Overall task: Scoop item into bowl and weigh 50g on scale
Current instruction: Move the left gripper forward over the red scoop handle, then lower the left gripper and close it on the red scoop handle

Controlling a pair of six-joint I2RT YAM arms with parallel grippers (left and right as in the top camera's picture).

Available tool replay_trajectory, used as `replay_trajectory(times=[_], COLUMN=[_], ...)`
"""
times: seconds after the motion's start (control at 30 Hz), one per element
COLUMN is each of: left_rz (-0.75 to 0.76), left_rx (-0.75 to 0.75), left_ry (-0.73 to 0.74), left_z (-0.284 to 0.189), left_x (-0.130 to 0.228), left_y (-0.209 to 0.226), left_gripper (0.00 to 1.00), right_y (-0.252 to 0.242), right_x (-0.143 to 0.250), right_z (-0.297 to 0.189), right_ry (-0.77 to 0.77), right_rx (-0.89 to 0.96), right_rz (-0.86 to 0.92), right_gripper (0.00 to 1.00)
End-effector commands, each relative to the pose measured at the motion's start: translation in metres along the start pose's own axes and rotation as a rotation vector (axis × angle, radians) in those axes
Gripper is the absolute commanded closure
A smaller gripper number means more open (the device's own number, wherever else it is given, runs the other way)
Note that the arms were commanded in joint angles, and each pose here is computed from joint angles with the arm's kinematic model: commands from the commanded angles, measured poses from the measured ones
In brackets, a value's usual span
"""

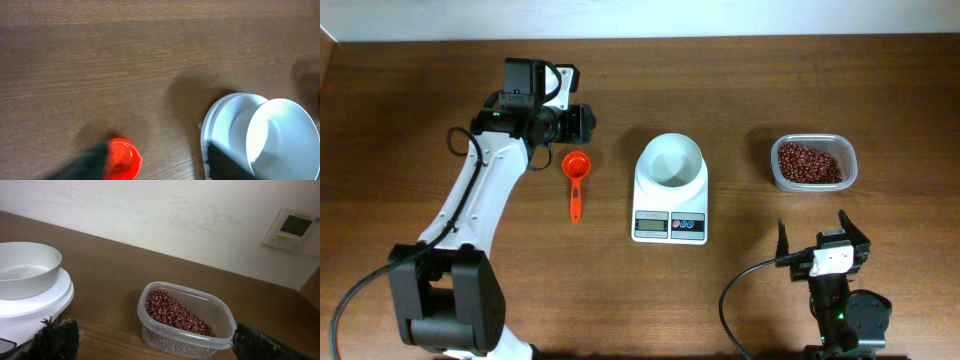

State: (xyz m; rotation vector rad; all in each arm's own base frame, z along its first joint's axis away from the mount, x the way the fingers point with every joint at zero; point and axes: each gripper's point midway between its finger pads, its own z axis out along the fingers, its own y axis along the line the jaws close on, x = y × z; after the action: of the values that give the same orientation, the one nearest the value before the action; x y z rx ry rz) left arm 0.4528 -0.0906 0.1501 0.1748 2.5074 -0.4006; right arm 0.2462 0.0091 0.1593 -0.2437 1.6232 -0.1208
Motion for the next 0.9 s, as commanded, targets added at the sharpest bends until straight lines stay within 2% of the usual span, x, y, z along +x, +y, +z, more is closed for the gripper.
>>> replay_trajectory(times=[0.0,0.13,0.17,0.2,0.23,0.3,0.33,0.43,0.5,0.57,0.6,0.63,0.77,0.8,0.87], left_rz=[-0.006,-0.031,-0.036,-0.041,-0.063,-0.104,-0.115,-0.151,-0.173,-0.179,-0.178,-0.175,-0.165,-0.163,-0.149], left_rx=[-0.012,-0.016,-0.018,-0.032,-0.075,-0.164,-0.17,-0.18,-0.186,-0.188,-0.187,-0.186,-0.183,-0.183,-0.178], left_ry=[0.031,0.121,0.137,0.152,0.172,0.217,0.243,0.349,0.419,0.439,0.432,0.419,0.37,0.359,0.291], left_z=[-0.002,-0.006,-0.009,-0.012,-0.016,-0.024,-0.026,-0.028,-0.024,-0.014,-0.008,-0.001,0.021,0.025,0.04], left_x=[0.005,0.025,0.027,0.029,0.031,0.04,0.047,0.076,0.101,0.118,0.122,0.125,0.137,0.139,0.14], left_y=[0.004,0.004,0.003,0.005,0.011,0.024,0.024,0.024,0.026,0.03,0.032,0.034,0.04,0.042,0.046], left_gripper=[1.0,0.94,0.89,0.73,0.52,0.38,0.2,0.18,0.03,0.02,0.05,0.12,0.16,0.21,0.23], right_y=[0.001,0.001,0.001,0.001,0.001,0.001,0.001,0.001,0.001,0.001,0.001,0.001,0.001,0.001,0.001], right_x=[0.003,0.003,0.003,0.003,0.003,0.003,0.003,0.003,0.003,0.003,0.003,0.003,0.003,0.003,0.003], right_z=[0.0,0.0,0.0,0.0,0.0,0.0,0.0,0.0,0.0,0.0,0.0,0.0,0.0,0.0,0.0], right_ry=[0.008,0.008,0.008,0.008,0.008,0.008,0.008,0.008,0.008,0.008,0.008,0.008,0.008,0.008,0.008], right_rx=[-0.001,-0.001,-0.002,-0.001,-0.001,-0.001,-0.001,-0.001,-0.001,-0.001,-0.001,-0.001,-0.001,-0.001,-0.002], right_rz=[0.007,0.007,0.007,0.007,0.007,0.007,0.007,0.007,0.007,0.007,0.007,0.007,0.007,0.007,0.007], right_gripper=[0.01,0.01,0.01,0.01,0.01,0.01,0.01,0.01,0.01,0.01,0.01,0.01,0.01,0.01,0.01])
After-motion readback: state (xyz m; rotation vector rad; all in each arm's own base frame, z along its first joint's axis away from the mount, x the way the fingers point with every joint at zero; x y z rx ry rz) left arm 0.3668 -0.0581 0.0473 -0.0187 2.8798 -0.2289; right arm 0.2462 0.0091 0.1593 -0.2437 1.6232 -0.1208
